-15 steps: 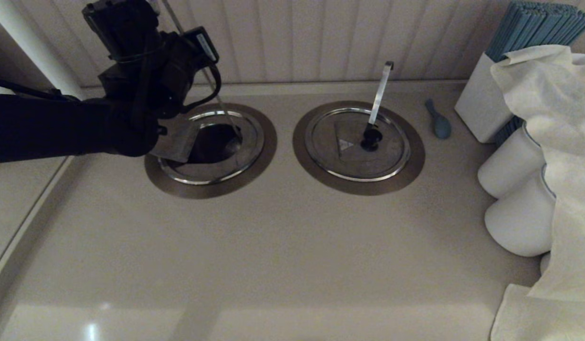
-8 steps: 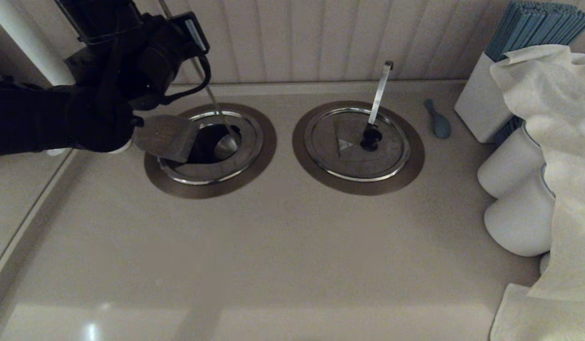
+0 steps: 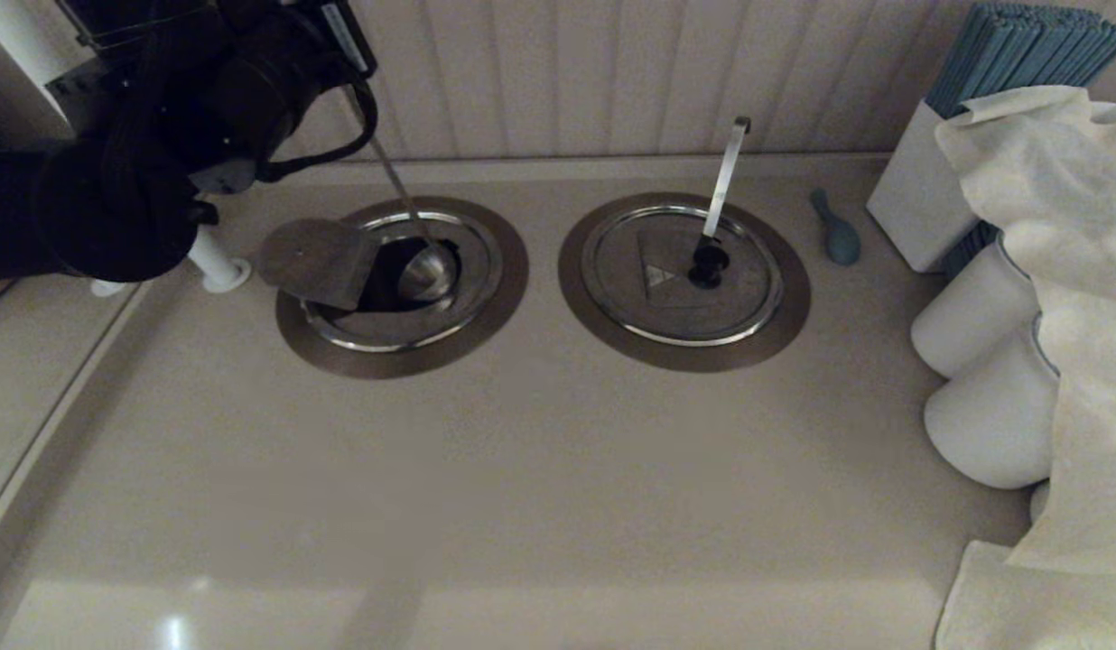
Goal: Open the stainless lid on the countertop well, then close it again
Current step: Stir with a spoon
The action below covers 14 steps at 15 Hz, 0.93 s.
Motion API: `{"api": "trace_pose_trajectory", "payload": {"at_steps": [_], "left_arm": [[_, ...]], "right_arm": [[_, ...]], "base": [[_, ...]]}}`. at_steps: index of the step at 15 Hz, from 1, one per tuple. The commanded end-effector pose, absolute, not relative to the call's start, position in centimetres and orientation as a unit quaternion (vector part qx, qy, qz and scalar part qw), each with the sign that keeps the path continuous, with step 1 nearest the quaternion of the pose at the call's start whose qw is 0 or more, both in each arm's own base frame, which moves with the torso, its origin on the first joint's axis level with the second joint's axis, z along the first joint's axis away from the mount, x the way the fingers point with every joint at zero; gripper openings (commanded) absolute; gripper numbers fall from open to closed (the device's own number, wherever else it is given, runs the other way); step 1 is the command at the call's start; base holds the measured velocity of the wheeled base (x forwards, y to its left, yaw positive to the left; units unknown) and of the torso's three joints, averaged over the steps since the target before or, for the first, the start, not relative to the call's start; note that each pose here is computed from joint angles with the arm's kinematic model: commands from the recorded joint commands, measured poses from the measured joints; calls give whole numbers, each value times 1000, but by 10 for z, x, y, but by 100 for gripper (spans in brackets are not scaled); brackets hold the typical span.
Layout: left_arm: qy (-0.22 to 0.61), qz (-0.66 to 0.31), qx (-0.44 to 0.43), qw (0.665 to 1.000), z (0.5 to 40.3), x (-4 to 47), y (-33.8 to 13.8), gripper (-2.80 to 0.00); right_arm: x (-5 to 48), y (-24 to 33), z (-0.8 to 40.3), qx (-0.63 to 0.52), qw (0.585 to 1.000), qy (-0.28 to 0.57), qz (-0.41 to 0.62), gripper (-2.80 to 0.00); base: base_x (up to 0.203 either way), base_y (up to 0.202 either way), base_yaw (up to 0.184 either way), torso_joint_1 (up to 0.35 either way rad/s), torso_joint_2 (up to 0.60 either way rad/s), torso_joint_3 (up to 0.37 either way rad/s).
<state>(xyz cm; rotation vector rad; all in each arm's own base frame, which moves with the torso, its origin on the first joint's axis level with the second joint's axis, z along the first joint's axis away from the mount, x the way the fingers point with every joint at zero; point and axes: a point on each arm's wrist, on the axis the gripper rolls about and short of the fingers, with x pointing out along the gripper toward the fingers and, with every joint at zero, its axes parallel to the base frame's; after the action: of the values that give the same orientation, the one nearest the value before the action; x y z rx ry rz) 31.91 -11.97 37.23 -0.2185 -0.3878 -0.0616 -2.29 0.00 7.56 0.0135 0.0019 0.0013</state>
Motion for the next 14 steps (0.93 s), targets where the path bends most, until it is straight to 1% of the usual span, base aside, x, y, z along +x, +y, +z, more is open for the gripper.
{"api": "trace_pose_trajectory", "payload": {"at_steps": [1, 6, 9, 12, 14], "left_arm": [[-193, -44, -106, 975, 374, 308, -116, -280], [-183, -51, -94, 977, 368, 310, -116, -280], [-168, -51, -88, 981, 355, 322, -121, -280], [-138, -46, -79, 986, 331, 344, -127, -280], [-131, -42, -76, 988, 325, 352, -127, -280]], "right_arm": [[-23, 0, 76, 7, 1000, 1, 1, -280], [-23, 0, 76, 7, 1000, 2, 1, -280], [-23, 0, 76, 7, 1000, 2, 1, -280], [-23, 0, 76, 7, 1000, 1, 1, -280], [-23, 0, 76, 7, 1000, 2, 1, -280]], "base": [[0, 0, 0, 0, 0, 0], [0, 0, 0, 0, 0, 0], [0, 0, 0, 0, 0, 0], [0, 0, 0, 0, 0, 0], [0, 0, 0, 0, 0, 0]]}}
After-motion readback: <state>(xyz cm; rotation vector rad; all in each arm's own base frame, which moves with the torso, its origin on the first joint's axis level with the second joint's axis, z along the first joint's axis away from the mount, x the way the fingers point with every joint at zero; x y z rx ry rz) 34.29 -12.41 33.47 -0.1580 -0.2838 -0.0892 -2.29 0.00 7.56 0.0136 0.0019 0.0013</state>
